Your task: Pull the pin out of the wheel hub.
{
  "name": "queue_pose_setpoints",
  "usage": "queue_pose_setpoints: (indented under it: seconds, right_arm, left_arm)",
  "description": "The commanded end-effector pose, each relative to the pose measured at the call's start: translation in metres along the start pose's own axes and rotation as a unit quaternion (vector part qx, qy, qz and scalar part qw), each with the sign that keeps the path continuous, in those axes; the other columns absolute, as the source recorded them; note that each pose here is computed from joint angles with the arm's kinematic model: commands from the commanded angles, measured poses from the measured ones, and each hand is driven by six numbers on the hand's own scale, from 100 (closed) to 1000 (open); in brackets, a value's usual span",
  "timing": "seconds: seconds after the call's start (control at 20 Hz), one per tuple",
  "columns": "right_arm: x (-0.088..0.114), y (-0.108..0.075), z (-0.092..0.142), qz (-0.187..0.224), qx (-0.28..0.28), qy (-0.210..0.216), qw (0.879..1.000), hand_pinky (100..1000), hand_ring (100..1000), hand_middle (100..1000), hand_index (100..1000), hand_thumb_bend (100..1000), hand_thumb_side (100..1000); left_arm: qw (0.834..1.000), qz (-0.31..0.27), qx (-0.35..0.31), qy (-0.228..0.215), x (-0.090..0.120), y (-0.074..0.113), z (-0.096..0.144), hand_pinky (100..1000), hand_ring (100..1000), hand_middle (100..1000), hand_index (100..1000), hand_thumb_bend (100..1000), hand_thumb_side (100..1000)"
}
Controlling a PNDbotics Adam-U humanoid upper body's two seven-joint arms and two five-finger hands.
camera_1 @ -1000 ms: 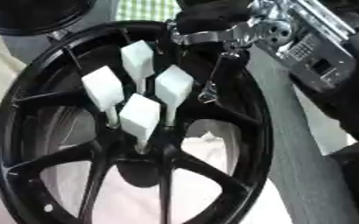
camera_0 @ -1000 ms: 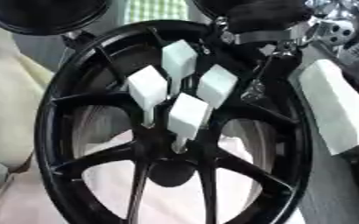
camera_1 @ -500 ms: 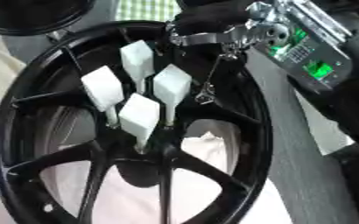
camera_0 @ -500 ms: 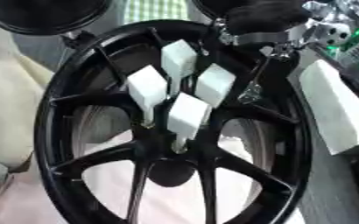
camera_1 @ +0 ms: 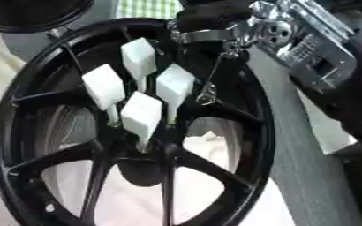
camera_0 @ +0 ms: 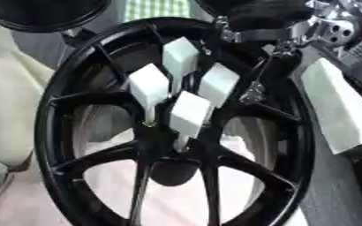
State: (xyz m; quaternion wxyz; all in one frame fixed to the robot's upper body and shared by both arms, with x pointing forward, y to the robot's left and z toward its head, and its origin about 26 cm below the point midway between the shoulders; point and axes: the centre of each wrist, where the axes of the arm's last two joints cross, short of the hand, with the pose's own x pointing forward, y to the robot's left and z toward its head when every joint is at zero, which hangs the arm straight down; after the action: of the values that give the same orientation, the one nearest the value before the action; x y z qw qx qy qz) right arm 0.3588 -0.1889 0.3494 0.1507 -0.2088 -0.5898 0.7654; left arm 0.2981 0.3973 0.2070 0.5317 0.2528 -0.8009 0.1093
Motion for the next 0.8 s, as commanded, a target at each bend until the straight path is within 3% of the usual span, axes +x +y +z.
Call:
queue_pose_setpoints:
  seconds: [0.05,0.55,0.8]
  right_arm:
    - [-0.0002,-0.0101,0.0071,0.001,-0.01,0.003,1.0,730,569,519,595,434,100]
    - [-0.0011,-0.0121,0.0086,-0.023,-0.011,0.009,1.0,717,562,377,470,386,100]
    - [-0.0007,-0.0177,0.0138,-0.033,-0.025,0.017,0.999,707,553,354,451,371,100]
  left_arm:
    - [1.0,-0.006,0.0,-0.017,0.0103,0.0029,-0.0027,745,711,763,769,955,644]
    - [1.0,-0.008,0.001,-0.015,0.0098,0.0032,-0.0026,747,710,761,764,948,643]
    - [1.0,-0.009,0.001,-0.016,0.01,0.0033,-0.0024,748,710,761,760,943,643]
